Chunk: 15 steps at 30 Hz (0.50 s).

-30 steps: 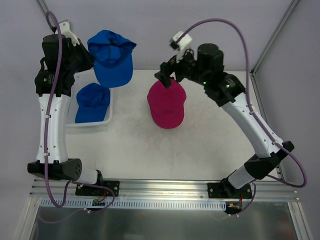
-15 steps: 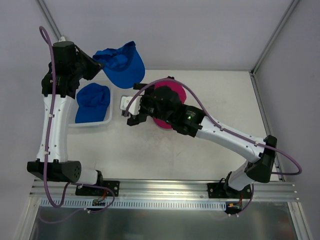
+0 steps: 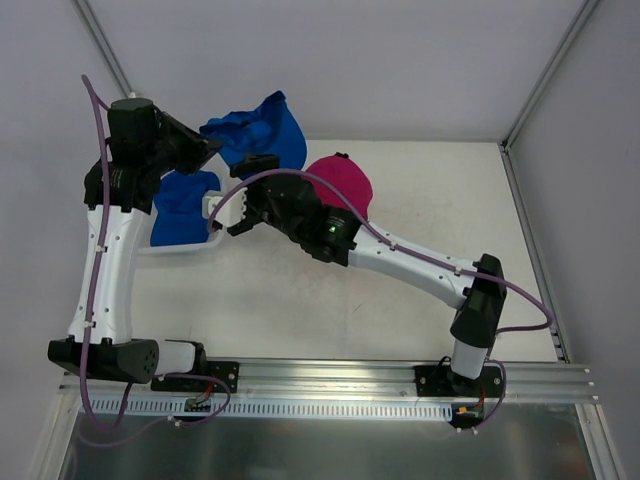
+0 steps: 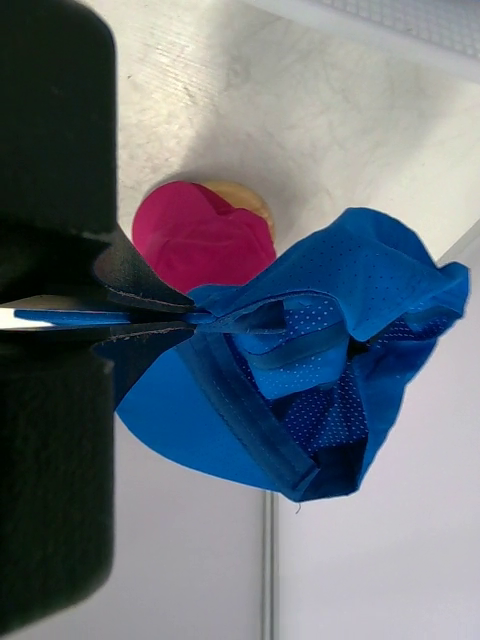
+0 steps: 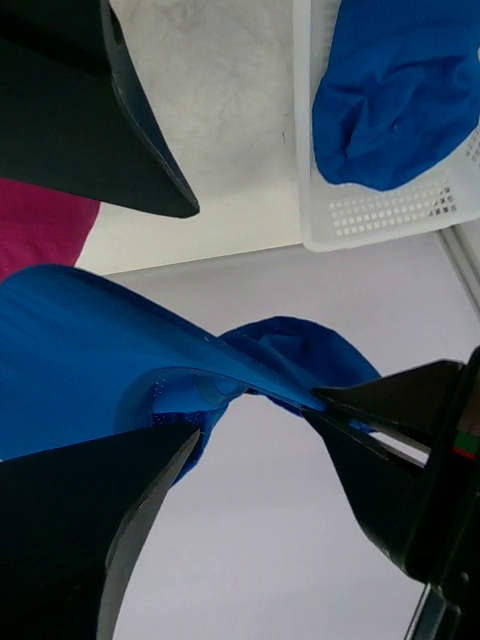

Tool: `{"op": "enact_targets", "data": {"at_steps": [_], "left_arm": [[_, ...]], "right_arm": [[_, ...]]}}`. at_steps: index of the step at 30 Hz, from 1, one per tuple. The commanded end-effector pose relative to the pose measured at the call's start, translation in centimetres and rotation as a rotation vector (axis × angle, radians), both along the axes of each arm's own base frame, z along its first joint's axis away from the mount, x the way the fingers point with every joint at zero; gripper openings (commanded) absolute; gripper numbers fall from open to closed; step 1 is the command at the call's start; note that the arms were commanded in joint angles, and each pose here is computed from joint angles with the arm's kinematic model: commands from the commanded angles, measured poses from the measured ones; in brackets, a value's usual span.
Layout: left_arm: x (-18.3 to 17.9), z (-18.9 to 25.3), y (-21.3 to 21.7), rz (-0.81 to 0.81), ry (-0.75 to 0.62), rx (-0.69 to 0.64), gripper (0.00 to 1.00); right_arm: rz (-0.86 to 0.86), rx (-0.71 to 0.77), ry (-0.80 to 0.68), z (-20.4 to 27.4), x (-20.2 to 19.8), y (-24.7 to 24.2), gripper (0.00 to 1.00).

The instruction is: Stack the hats

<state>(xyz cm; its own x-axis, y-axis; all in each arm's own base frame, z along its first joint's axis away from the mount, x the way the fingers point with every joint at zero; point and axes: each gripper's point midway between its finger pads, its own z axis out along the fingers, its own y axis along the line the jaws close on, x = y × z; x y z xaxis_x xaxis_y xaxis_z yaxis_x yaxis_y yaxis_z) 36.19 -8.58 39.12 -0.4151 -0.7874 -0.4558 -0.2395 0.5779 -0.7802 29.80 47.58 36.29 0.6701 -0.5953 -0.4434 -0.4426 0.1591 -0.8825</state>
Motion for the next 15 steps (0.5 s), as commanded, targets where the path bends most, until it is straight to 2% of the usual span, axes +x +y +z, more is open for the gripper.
{"op": "enact_targets", "data": {"at_steps": [1,2,4,5,7,8,11,12,13,15], "left_arm": [[-1.7,1.7,-0.9,-0.017,-0.054,-0.031,0.0],[-2.0,1.8,-1.1,-0.021,-0.061,-0.025,0.0],[-2.2,1.4,-0.9,-0.011,-0.056,-0.019,0.0],[-2.4,1.5,-1.0,-0.013,-0.058,-0.021,0.0],[-2.6,1.3,-1.2,-0.024,-0.052,-0.031,0.0],[-2.7,1.3,-1.2,-0.023,-0.051,-0.033,0.0],[-2.7,1.2,-1.1,-0.02,-0.057,-0.013,0.01],[-2.7,1.4,-1.1,-0.024,-0.065,0.0,0.07],[-2.6,1.5,-1.0,-0.024,-0.074,0.014,0.23],[-2.3,2.5,-0.7,-0.026,-0.105,0.048,0.49]], "right_arm": [[-0.106,0.062,-0.102,4.0,1.8,-0.6,0.86],[-0.116,0.055,-0.11,4.0,2.0,-0.6,0.73],[-0.16,0.06,-0.119,4.4,2.7,-1.0,0.59],[-0.172,0.054,-0.118,4.0,3.0,-0.8,0.44],[-0.21,0.053,-0.113,3.9,3.7,-1.4,0.25],[-0.219,0.064,-0.108,4.1,3.8,-1.7,0.03],[-0.242,0.106,-0.027,3.9,4.6,-3.2,0.0],[-0.266,0.136,0.033,3.9,5.1,-4.6,0.0],[-0.255,0.167,0.076,4.0,5.2,-5.0,0.0],[-0.252,0.234,0.183,4.3,5.2,-6.5,0.0]]}}
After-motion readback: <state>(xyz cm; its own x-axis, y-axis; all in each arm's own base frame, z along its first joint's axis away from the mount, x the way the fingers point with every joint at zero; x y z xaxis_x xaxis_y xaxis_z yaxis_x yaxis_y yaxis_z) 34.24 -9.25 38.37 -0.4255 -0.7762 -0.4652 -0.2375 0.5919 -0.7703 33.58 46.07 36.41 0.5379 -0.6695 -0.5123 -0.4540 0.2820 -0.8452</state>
